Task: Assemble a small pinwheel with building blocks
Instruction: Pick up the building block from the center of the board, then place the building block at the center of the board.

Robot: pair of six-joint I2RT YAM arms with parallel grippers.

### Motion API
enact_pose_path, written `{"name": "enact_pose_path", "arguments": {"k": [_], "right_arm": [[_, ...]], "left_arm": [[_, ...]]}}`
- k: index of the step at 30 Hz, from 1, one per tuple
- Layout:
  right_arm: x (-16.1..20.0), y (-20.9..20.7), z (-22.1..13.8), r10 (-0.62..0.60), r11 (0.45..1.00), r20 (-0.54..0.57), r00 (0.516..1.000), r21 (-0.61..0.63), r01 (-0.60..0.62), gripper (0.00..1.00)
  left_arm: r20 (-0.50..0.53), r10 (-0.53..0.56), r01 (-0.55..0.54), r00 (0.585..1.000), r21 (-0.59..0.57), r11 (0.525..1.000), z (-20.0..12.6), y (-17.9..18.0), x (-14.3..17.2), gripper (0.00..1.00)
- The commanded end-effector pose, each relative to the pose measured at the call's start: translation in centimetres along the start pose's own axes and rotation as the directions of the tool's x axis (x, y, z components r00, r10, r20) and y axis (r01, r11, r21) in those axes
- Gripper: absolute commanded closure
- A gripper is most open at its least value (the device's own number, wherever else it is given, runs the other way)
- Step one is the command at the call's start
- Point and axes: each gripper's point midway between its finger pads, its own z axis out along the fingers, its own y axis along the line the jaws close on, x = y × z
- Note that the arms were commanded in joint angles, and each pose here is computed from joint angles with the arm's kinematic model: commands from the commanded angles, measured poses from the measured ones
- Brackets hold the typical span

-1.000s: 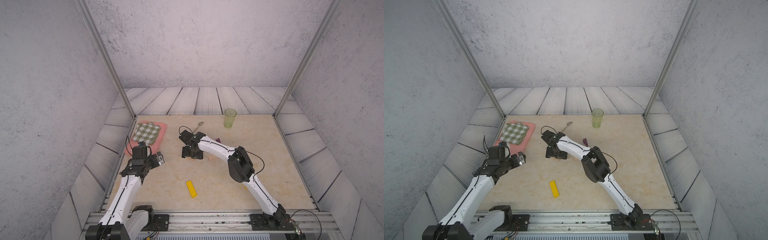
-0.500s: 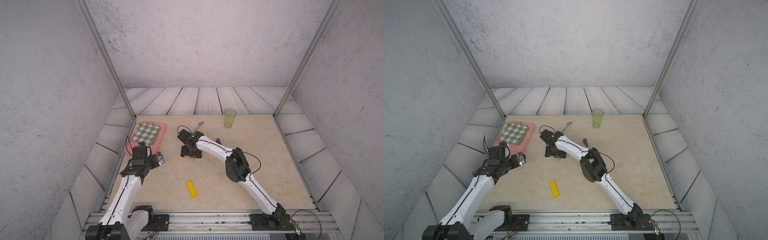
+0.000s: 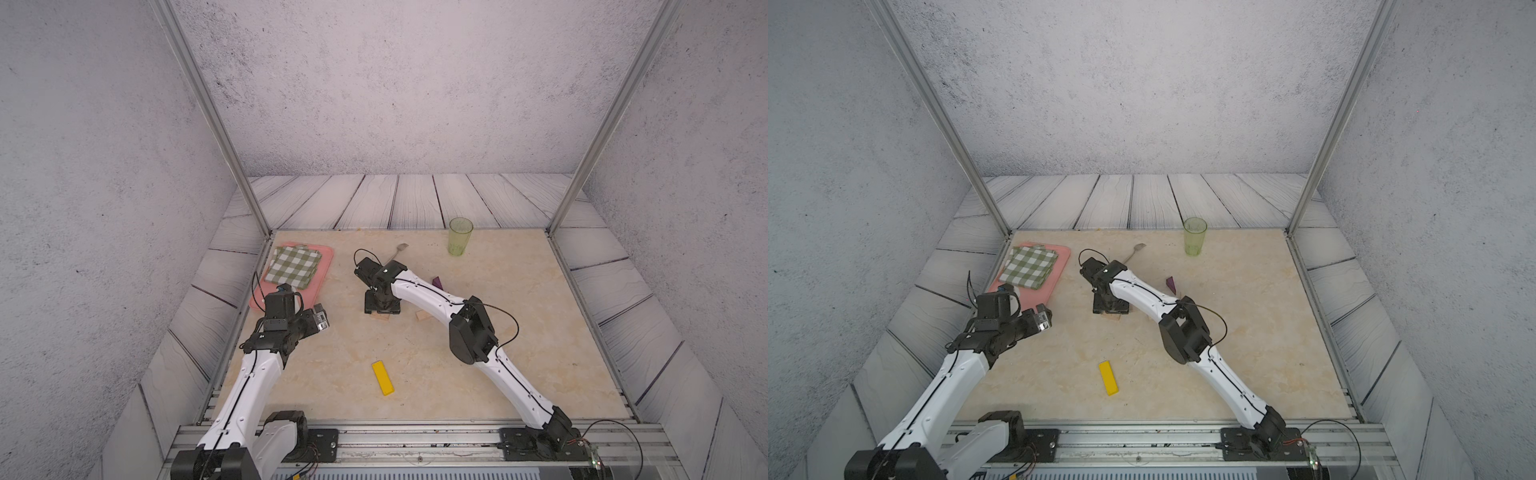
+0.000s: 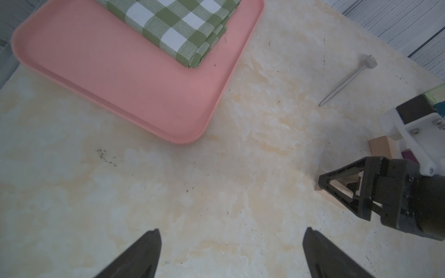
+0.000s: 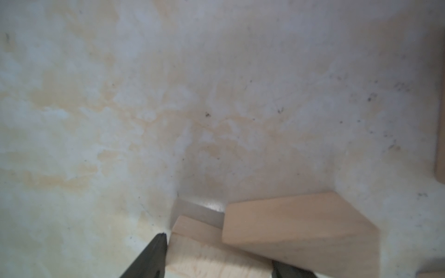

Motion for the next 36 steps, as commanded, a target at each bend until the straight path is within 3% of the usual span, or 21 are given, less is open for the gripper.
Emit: {"name": "enact_pose_path", "arguments": {"k": [1,9,23,36], "right_arm": [[3.5,-3.3,2.6,-0.092,0.987,-0.121,0.988,0.123,0.107,0.38],[6.5,-5.5,0.9,-0.197,0.967,-0.146,0.969,0.133,0.217,0.39],[10.7,-12.1,-2.3,-0.247,0.943,-0.143,0.958,0.191,0.271,0.36],[8.0,-18.2,-1.8,-0.197,0.954,-0.139,0.970,0.203,0.223,0.35]], "left_arm": [[-0.001,-0.001,0.001,1.000,0.006,1.000,-0.2,-0.3,-0.3,0.02],[-0.004,-0.002,0.002,1.000,0.004,1.000,-0.2,-0.3,-0.2,0.02],[-0.004,-0.004,0.004,1.000,0.005,1.000,-0.2,-0.3,-0.2,0.02],[-0.003,-0.001,0.001,1.000,0.010,1.000,-0.1,-0.4,-0.2,0.02]]}}
